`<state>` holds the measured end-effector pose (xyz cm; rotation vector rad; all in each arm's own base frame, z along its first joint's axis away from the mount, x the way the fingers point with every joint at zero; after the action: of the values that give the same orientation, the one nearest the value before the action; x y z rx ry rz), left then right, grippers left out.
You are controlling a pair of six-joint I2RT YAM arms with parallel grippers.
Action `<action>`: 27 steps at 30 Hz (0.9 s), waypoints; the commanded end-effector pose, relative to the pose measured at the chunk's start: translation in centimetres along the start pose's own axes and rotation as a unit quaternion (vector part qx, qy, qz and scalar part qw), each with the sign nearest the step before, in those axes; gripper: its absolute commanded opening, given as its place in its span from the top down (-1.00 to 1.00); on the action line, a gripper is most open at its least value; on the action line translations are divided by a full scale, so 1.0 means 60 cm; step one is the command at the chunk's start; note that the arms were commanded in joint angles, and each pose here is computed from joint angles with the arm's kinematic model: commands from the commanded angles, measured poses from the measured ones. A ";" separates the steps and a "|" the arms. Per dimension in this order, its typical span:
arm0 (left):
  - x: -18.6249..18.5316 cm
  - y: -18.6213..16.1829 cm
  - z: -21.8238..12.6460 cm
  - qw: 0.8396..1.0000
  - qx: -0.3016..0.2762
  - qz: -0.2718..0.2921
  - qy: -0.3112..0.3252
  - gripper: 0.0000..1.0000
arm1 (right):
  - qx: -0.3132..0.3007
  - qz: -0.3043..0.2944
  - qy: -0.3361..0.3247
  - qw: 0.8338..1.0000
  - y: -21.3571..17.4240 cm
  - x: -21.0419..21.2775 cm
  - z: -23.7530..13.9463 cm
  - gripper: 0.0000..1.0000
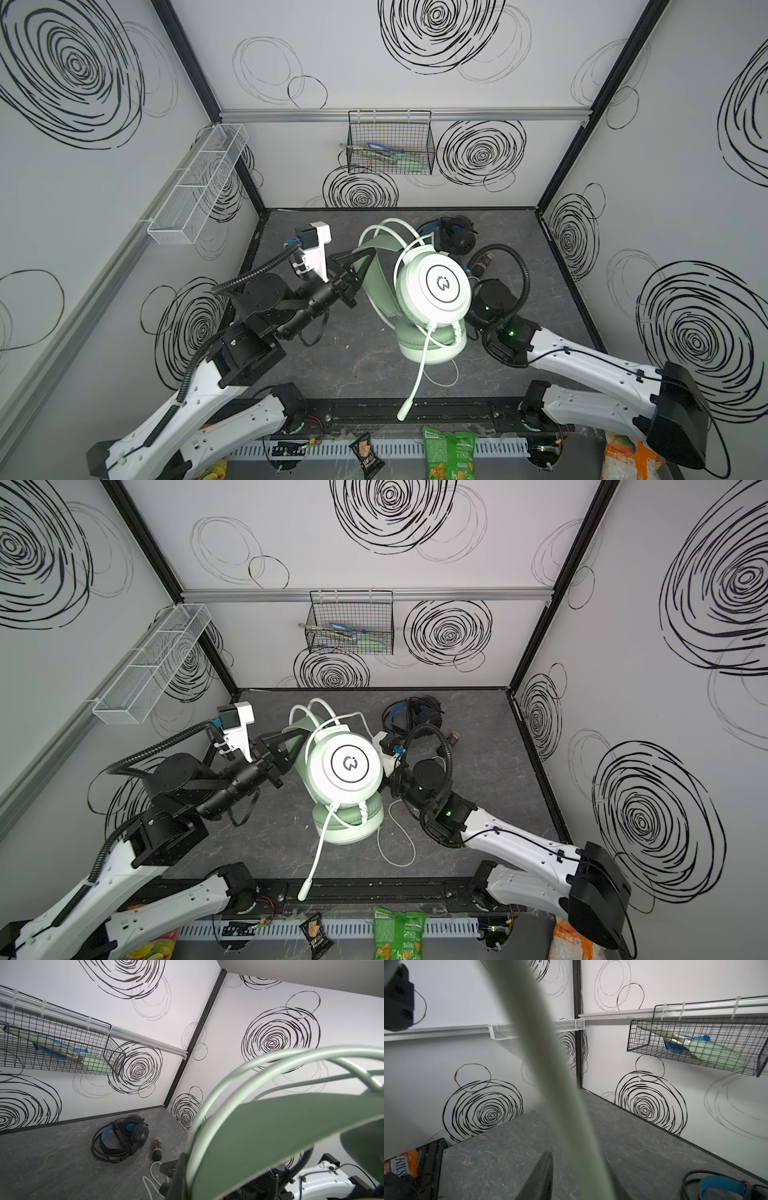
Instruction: Wrap the headphones
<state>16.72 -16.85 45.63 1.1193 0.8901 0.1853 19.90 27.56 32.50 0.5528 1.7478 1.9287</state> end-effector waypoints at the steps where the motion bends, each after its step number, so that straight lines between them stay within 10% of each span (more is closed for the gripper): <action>1: -0.046 0.083 -0.023 0.991 -0.110 -0.045 -0.057 1.00 | -0.031 0.031 0.015 0.999 0.008 0.005 0.006 0.28; 27: -0.066 0.136 -0.035 0.981 -0.183 -0.040 -0.049 1.00 | 0.046 0.096 0.047 0.993 -0.127 0.023 0.027 0.49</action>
<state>16.81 -16.33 48.74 0.9669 0.8801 0.2297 20.44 30.10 24.73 0.7002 1.9414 1.9836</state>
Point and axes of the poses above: each gripper's point midway between its finger pads, its own z axis out along the fingers, its own x axis along the line the jaws close on, y = z × x, the point moved 5 cm from there along -z, back along the fingers, and after that the axes turned 5 degrees about -z, right-handed, at the moved point
